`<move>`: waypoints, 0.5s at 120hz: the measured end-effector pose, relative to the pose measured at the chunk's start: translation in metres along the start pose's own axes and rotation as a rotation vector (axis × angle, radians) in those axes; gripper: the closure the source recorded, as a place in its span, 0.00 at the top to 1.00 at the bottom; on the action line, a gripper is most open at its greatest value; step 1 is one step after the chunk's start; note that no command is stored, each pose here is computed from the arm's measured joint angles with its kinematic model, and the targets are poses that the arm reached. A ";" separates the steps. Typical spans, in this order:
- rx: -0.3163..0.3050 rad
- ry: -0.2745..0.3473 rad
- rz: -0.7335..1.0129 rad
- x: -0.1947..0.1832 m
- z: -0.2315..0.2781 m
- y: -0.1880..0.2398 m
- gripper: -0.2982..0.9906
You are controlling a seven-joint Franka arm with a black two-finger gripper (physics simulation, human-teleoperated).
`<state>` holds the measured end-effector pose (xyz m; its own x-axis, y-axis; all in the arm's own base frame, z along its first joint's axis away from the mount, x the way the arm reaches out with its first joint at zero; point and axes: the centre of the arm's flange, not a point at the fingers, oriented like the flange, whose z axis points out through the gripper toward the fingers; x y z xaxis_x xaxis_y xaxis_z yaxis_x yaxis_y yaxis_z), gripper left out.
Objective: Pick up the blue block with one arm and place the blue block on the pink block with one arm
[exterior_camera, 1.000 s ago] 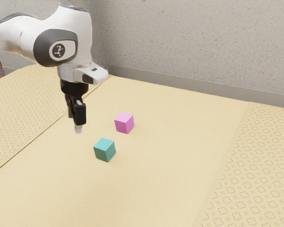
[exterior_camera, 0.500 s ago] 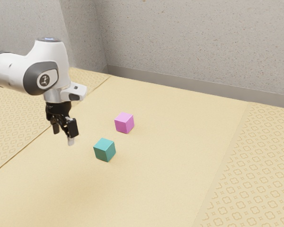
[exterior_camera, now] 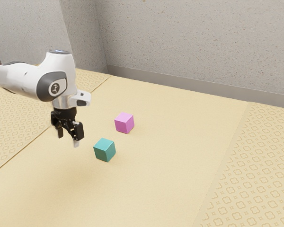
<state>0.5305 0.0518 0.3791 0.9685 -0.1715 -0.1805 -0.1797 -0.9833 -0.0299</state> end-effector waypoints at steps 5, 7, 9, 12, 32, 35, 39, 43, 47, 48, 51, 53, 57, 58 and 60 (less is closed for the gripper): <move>-0.002 0.008 0.001 0.009 0.001 -0.001 0.77; -0.003 0.011 0.001 0.013 0.001 -0.002 0.77; -0.003 0.014 0.000 0.016 0.002 -0.003 0.77; -0.005 0.015 -0.002 0.020 0.003 -0.004 0.77; -0.026 -0.005 -0.014 0.038 0.027 -0.012 0.77; -0.028 -0.004 -0.013 0.042 0.029 -0.011 0.77; -0.030 -0.003 -0.008 0.048 0.030 -0.009 0.77; -0.031 -0.004 0.002 0.054 0.033 -0.003 0.77; -0.033 -0.004 0.012 0.060 0.035 0.002 0.77; -0.034 -0.003 0.015 0.062 0.035 0.004 0.77; -0.035 -0.005 0.020 0.066 0.038 0.007 0.77; -0.037 -0.007 0.023 0.067 0.040 0.009 0.77; -0.041 -0.009 0.023 0.072 0.043 0.009 0.77; -0.042 -0.009 0.023 0.073 0.044 0.009 0.77; -0.044 -0.009 0.022 0.074 0.045 0.009 0.77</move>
<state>0.5934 0.0333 0.3212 0.9628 -0.1924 -0.1899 -0.1926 -0.9811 0.0174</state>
